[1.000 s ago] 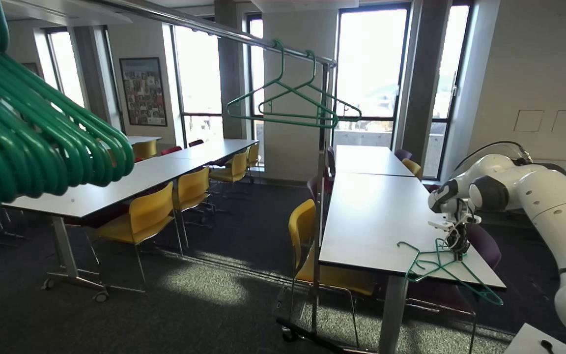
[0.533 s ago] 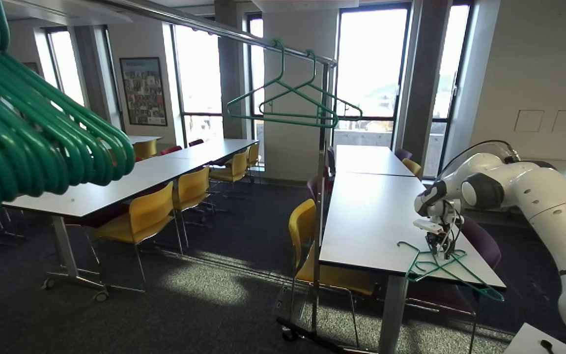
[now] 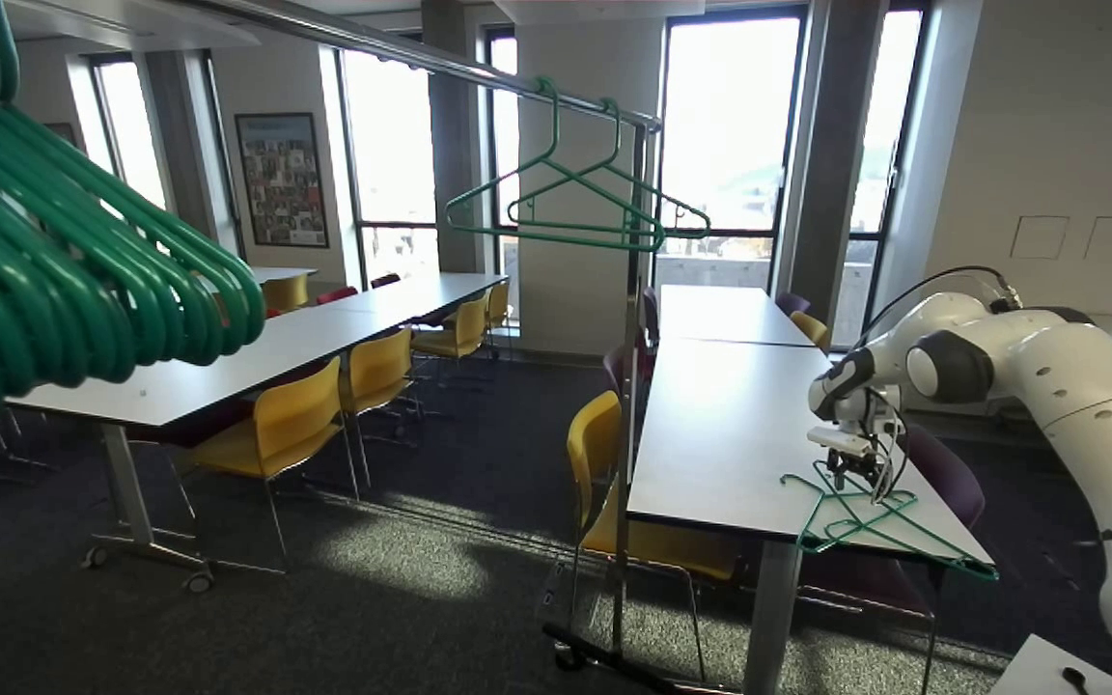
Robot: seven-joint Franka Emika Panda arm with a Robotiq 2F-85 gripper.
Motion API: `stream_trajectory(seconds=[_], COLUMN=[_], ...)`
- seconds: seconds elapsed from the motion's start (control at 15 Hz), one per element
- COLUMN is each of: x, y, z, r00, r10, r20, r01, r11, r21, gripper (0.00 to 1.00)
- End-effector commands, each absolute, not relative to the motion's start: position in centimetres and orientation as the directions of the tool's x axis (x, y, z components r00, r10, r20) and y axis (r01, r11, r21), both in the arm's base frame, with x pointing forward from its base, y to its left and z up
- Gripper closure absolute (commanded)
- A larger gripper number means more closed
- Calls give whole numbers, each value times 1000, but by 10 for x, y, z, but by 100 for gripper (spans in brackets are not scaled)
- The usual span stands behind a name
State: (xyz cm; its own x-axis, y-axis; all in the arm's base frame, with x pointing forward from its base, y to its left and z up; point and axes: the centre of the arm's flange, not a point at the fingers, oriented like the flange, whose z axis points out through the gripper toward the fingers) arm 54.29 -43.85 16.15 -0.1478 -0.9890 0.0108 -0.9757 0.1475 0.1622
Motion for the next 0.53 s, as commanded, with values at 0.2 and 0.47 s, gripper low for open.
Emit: stream_trajectory(seconds=[0.2, 0.47], x=[528, 518], y=[-433, -433], z=[181, 184], r00=[-119, 124], r10=[-993, -992], r20=[-3, 12], r01=[-982, -972], r11=[117, -119], r21=[146, 204], gripper=[0, 0])
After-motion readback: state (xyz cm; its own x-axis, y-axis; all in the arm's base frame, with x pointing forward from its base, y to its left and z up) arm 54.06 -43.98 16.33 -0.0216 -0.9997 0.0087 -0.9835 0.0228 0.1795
